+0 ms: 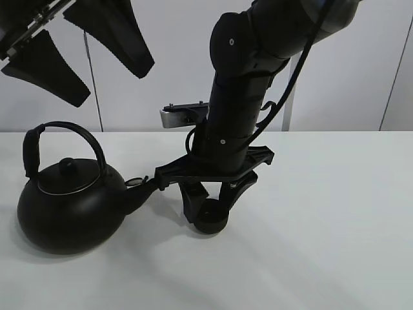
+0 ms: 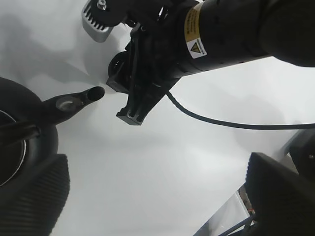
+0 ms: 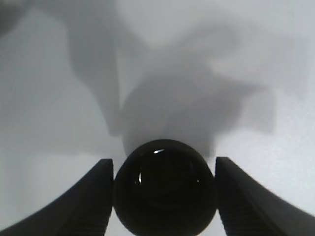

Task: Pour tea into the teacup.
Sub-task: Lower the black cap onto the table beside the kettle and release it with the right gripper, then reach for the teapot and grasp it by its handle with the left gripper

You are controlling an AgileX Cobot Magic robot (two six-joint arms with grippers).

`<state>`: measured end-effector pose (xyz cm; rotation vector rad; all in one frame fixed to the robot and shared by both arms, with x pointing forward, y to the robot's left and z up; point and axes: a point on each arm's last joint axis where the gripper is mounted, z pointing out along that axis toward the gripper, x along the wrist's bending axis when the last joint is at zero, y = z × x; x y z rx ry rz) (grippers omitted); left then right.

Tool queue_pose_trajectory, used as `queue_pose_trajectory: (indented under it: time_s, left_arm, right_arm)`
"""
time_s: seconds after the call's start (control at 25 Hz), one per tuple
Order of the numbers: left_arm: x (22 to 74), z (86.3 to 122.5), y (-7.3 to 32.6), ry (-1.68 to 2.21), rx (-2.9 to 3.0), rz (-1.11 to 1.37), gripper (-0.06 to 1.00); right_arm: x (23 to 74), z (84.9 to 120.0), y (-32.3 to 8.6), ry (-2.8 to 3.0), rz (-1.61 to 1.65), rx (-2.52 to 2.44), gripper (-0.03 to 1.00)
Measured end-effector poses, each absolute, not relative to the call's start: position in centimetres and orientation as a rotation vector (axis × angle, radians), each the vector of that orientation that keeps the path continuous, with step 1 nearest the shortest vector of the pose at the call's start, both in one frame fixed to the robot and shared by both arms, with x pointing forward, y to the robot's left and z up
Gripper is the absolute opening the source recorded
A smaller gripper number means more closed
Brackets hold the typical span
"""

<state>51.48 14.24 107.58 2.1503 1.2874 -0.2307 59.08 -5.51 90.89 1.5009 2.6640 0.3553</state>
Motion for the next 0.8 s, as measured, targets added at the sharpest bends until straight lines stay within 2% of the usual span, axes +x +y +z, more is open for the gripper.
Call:
queue_pose_trajectory:
  time_s: [0.12,0.24,0.32,0.8]
  left_arm:
    - [51.5,107.6,14.2,1.287,2.15,-0.231,0.7]
    - [51.5,107.6,14.2,1.287,2.15,-0.231,0.7]
    - [51.5,107.6,14.2,1.287,2.15,-0.231,0.7]
    - [51.5,107.6,14.2,1.287,2.15,-0.231,0.7]
  right_arm:
    - [59.1,90.9,-5.5,2.664,0.355,1.501,0.41]
    - [59.1,90.8,-5.5,2.666,0.351,1.503,0.55]
    - [59.0,91.0,-5.5,2.677,0.332,1.512,0.6]
    - [60.6,96.4,-4.3,2.69,0.325,1.51,0.62]
